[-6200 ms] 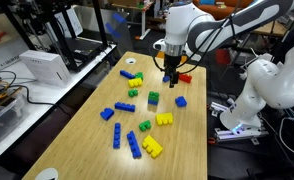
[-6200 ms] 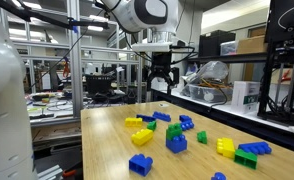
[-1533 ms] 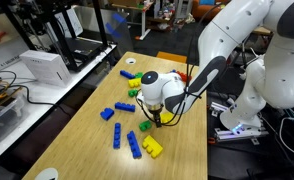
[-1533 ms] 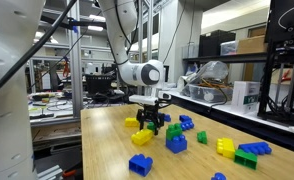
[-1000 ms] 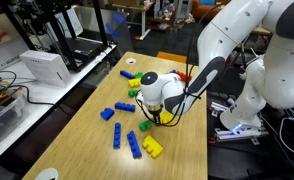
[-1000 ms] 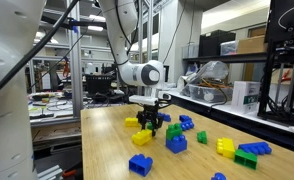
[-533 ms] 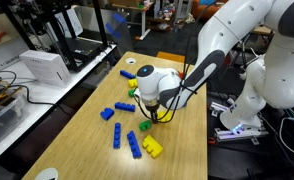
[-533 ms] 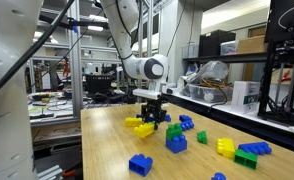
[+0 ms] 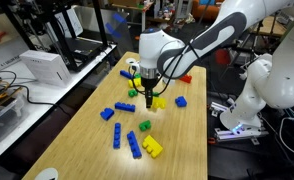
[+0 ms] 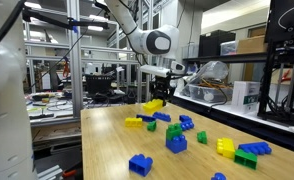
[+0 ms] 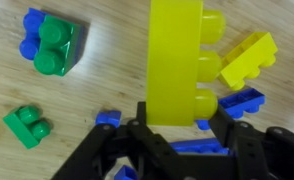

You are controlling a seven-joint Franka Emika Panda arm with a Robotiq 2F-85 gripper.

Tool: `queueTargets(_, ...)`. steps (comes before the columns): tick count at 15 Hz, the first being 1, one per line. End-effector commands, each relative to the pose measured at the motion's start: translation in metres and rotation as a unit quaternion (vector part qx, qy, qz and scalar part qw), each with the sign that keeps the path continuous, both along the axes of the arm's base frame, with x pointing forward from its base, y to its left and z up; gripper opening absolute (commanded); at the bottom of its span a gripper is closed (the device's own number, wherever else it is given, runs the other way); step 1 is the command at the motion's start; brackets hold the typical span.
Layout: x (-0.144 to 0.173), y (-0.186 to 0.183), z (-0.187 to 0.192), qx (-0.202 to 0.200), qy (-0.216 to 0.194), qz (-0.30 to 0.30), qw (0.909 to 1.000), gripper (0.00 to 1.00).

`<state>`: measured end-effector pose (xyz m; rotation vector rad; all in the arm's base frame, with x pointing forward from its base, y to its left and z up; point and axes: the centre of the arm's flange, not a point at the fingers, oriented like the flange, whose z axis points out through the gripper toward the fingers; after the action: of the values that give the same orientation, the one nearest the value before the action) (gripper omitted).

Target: Attach a three piece yellow Lego to the stack of Legos

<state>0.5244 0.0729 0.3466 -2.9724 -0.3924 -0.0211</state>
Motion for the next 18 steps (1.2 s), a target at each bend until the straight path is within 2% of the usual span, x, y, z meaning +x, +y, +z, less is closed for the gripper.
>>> queueTargets(1, -0.006, -0.032, 0.047, 0.045, -0.012, 0.004, 0.9989, 0.39)
queueTargets(5, -0.003, -0.079, 0.08, 0.106, -0.019, -0.007, 0.9942, 0.39)
queueTargets(12, 0.003, -0.164, 0.099, 0.198, -0.008, -0.03, 0.9796, 0.39)
queueTargets(16, 0.005, -0.211, 0.097, 0.258, -0.004, -0.04, 0.9653, 0.39)
queueTargets(18, 0.009, -0.235, 0.09, 0.299, -0.001, -0.044, 0.9534, 0.39)
